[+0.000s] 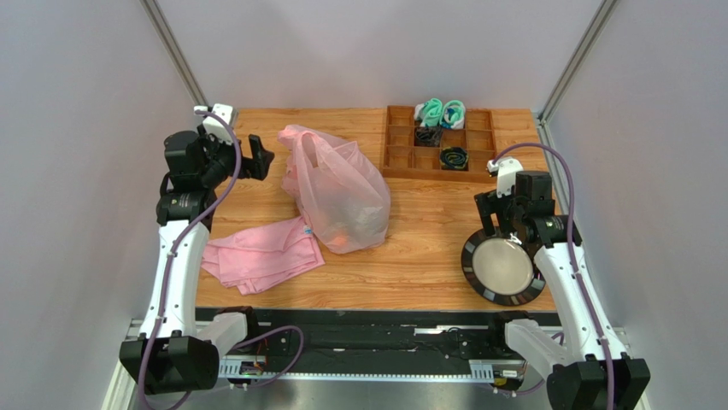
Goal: Take the fake fruits out of the plastic bag
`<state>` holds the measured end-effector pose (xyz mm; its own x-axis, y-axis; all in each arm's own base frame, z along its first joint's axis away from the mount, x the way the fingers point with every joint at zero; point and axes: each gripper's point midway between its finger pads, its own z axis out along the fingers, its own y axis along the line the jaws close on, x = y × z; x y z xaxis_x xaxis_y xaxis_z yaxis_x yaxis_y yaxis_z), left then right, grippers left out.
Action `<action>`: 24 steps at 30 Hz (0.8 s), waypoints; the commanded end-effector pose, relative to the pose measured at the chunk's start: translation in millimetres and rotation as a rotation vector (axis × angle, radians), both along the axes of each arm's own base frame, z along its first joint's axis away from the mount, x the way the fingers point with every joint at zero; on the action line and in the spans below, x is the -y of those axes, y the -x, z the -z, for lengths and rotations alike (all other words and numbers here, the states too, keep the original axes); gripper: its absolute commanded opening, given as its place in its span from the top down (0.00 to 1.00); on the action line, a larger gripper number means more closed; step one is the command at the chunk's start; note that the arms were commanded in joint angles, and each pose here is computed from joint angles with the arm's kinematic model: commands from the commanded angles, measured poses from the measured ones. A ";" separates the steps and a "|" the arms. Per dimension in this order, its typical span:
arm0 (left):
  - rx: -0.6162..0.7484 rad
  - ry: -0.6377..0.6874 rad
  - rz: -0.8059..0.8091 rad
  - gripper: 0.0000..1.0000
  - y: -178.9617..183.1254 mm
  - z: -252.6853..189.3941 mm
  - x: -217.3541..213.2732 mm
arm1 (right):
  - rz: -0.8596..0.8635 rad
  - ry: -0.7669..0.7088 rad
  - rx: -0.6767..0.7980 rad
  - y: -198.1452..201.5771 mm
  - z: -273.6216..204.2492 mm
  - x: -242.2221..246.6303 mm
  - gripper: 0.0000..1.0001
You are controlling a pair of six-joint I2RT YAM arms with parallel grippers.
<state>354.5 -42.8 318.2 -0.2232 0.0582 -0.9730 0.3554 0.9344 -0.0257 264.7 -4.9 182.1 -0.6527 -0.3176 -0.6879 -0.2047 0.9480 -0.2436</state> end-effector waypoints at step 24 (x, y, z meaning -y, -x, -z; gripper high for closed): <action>-0.192 0.084 -0.007 0.01 66.4 11.3 3.1 | -0.353 0.137 -0.358 41.5 90.8 -41.1 0.25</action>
